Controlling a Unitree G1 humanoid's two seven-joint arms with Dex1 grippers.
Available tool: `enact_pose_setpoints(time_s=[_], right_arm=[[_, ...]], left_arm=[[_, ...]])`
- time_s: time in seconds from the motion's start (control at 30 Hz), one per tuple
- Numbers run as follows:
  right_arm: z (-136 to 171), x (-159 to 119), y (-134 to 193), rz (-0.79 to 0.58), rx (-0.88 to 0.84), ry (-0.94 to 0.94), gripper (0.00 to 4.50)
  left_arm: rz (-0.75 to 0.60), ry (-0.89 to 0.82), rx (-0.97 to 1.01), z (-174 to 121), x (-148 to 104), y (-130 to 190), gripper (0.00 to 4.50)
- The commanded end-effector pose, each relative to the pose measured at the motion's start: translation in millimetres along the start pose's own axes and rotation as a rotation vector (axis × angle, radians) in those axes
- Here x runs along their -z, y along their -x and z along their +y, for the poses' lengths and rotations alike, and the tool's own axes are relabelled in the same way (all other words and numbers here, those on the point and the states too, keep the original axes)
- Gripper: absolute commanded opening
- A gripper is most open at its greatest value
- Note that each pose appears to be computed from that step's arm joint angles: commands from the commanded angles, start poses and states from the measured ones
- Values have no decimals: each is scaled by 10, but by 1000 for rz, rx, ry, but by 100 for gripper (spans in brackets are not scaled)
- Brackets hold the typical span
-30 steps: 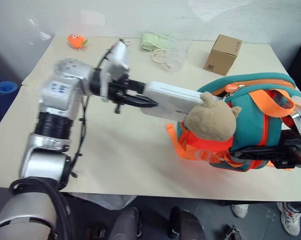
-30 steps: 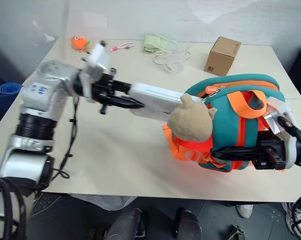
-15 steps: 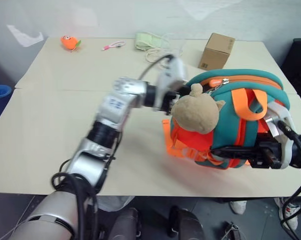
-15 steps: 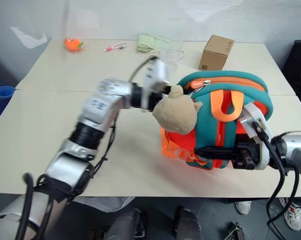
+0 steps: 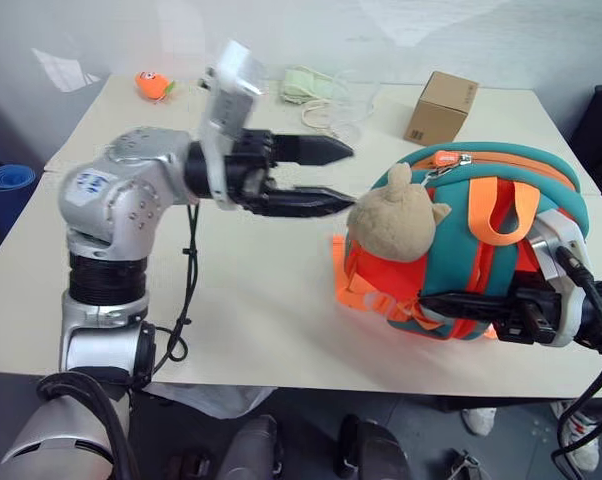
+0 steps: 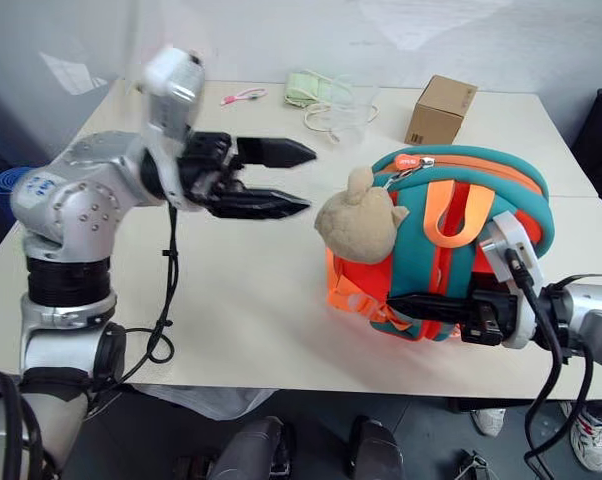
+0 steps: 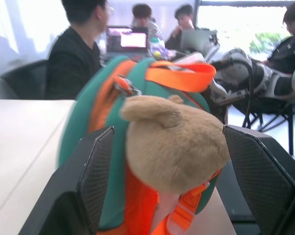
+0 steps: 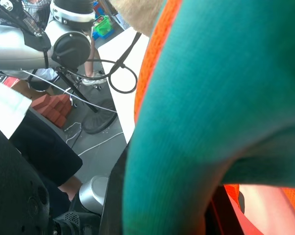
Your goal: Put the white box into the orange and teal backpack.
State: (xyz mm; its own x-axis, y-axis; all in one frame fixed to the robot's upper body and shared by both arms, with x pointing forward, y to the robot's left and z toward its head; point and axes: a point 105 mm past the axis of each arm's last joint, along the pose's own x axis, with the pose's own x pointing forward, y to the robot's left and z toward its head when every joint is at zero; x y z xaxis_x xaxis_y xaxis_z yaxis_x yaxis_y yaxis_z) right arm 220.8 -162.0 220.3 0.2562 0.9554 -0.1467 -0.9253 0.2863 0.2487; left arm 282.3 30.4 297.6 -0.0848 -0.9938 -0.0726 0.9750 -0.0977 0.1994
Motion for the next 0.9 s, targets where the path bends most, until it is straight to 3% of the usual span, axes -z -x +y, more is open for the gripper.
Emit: enact_pose_setpoints(time_s=[0.03,0.17,0.27,0.43,0.6,0.8,0.9], right_arm=[[50,-85,-35,-26,-38,18,0],[55,-98,-71,-33,-46,15,0],[52,-95,-95,-39,-45,13,0],[29,-89,-100,-52,-25,8,0],[-3,-84,-45,-67,11,-3,0],[-3,9,133,-77,69,-36,0],[3,43,177,-86,87,-46,0]], left_arm=[[39,-46,-27,22,77,-172,372],[56,-42,-31,30,159,-288,372],[48,-34,-68,97,200,-304,315],[40,-5,-58,83,226,-260,165],[41,4,-66,105,196,-105,71],[189,-71,-236,477,109,624,64],[350,-137,-239,499,311,895,64]])
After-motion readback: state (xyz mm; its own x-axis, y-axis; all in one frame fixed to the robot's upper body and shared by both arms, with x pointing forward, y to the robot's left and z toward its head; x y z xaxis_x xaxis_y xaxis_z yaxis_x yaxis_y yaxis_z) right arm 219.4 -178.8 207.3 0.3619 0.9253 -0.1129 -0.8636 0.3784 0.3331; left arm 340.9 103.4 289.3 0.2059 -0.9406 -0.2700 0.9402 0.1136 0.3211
